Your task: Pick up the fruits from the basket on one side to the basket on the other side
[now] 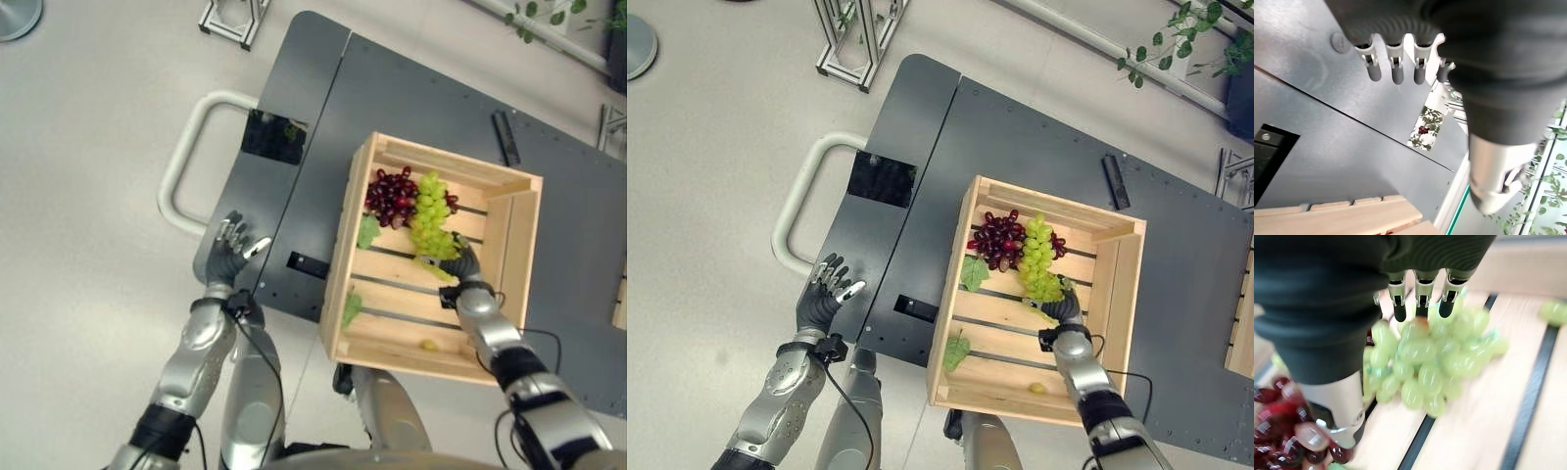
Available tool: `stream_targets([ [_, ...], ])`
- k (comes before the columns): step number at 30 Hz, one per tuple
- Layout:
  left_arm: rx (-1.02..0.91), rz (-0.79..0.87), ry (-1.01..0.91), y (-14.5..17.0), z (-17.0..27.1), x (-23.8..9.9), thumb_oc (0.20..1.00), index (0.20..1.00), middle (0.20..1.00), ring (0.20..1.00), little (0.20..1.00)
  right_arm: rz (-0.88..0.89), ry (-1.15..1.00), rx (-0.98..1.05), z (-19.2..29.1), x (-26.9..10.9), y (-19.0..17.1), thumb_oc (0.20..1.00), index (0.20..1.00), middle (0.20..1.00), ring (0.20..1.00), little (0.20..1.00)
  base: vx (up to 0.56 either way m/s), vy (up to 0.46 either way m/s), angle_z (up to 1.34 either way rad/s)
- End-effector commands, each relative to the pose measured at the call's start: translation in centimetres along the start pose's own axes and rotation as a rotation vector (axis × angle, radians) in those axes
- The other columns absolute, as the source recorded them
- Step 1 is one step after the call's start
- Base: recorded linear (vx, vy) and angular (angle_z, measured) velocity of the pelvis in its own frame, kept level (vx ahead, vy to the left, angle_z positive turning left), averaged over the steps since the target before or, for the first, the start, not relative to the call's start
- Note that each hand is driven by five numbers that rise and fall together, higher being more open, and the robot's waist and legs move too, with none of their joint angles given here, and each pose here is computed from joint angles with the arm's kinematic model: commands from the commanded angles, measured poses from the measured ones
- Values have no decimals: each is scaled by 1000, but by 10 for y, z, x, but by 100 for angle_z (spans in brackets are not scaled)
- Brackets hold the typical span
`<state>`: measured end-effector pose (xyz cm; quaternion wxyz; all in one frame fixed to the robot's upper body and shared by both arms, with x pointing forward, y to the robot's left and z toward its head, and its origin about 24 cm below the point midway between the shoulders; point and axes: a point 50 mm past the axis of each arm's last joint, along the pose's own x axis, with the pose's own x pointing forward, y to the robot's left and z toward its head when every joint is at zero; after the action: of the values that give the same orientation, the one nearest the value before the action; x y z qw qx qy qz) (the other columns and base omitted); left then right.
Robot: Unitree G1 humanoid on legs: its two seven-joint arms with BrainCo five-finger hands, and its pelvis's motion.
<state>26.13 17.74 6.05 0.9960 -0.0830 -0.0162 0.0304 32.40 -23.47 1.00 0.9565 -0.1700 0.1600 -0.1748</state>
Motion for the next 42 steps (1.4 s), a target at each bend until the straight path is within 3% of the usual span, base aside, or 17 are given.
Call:
stream_targets([
  [1,-39,-54,-71,-11,14,-2,1000,1000,1000,1000,1000,15,-20,27,23,11,5,1000,1000,1000,1000,1000,0,0,0],
  [19,-69,-144,-74,-37,14,5,1000,1000,1000,1000,1000,61,12,-208,60,28,21,1000,1000,1000,1000,1000,4,1,3],
  [30,-72,-213,-114,-57,23,11,1000,1000,1000,1000,1000,150,-15,-458,61,17,57,1000,1000,1000,1000,1000,-6,-3,5],
  [31,-72,-217,-118,-59,24,11,1000,1000,1000,1000,1000,150,-13,-461,60,17,57,555,555,555,555,555,-15,-5,4],
  [32,-74,-223,-124,-61,25,12,1000,1000,1000,1000,1000,147,-24,-488,59,16,59,200,200,200,200,200,0,0,0],
  [42,-85,-238,-139,-71,28,15,1000,1000,1000,1000,1000,107,29,-322,46,13,58,200,200,200,200,200,-14,3,7],
])
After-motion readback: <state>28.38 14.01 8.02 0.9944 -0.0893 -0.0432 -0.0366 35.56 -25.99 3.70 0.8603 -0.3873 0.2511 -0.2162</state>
